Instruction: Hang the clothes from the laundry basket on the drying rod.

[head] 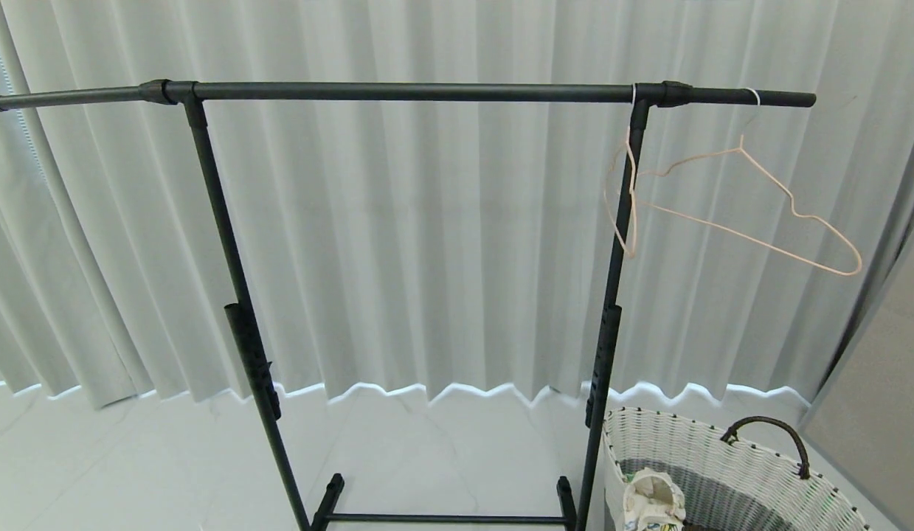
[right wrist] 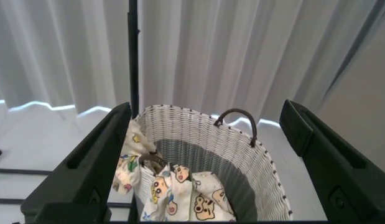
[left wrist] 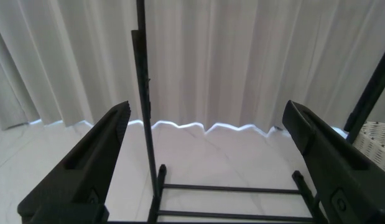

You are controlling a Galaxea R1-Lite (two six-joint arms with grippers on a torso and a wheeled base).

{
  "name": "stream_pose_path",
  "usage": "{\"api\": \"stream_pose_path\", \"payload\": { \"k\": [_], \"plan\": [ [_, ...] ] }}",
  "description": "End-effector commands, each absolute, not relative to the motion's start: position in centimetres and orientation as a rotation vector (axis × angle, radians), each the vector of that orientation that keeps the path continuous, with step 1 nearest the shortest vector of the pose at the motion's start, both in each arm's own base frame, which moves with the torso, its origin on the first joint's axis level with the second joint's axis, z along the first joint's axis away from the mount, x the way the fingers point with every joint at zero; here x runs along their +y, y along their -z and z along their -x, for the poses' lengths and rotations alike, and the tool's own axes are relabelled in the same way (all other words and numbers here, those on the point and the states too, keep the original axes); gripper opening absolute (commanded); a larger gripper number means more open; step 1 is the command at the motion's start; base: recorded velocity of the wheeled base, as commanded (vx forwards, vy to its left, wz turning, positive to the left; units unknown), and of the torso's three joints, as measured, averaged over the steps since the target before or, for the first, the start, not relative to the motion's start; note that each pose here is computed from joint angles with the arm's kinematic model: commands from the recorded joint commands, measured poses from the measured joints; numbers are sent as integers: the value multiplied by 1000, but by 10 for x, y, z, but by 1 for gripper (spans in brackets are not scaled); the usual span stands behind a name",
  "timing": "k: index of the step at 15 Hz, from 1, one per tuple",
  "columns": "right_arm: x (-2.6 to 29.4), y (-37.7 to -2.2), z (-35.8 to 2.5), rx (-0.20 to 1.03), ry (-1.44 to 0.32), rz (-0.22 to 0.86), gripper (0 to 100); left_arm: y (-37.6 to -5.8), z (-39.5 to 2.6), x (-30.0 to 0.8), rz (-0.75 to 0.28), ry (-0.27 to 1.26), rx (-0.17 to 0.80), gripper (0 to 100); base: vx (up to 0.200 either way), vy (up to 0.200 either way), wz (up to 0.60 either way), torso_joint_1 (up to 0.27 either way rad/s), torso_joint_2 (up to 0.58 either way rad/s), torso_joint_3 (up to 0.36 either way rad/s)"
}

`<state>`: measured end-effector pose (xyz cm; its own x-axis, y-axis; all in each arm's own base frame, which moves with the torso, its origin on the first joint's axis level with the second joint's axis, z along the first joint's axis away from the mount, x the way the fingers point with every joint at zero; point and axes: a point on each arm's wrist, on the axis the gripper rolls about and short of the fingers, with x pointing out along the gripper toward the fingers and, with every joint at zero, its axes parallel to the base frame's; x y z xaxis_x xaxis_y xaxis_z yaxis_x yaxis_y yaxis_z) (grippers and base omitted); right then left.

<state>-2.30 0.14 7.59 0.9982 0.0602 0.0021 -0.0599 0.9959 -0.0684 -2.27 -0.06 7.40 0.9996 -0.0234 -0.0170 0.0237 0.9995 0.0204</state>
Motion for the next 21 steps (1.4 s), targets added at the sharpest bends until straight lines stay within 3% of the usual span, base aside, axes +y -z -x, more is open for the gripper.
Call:
{"api": "stream_pose_path", "payload": {
  "k": [1, 3, 5, 6, 7, 9, 17, 19, 21],
  "plan": [
    [1, -76, 23, -10, -60, 69, 100, -74, 23, -1, -18, 23, 18, 100, 0, 0, 0, 0, 0, 0],
    [1, -103, 29, -81, -70, 25, 100, -74, 23, -1, -20, 23, 18, 100, 0, 0, 0, 0, 0, 0],
    [1, -126, 25, 34, -91, 36, 100, -74, 23, -1, -21, 23, 18, 100, 0, 0, 0, 0, 0, 0],
    [1, -131, 12, 152, -117, 127, 100, -74, 23, -1, -21, 23, 18, 100, 0, 0, 0, 0, 0, 0],
    [1, -130, 0, 239, -132, 226, 100, -74, 23, -1, -20, 23, 18, 100, 0, 0, 0, 0, 0, 0],
    [2, -127, -9, 309, -150, 325, 100, -74, 23, -1, -20, 23, 17, 100, 0, 0, 0, 0, 0, 0],
    [0, -93, -4, 373, -104, 349, 100, -74, 23, -1, -17, 23, 17, 100, 0, 0, 0, -87, 182, 83],
    [1, -102, -19, 470, -131, 346, 100, -74, 23, -1, -17, 23, 17, 100, 0, 0, 0, -66, 158, 78],
    [2, -103, -48, 646, -145, 344, 100, -74, 23, -1, -17, 23, 17, 100, 0, 0, 0, -27, 90, 36]
  ]
}}
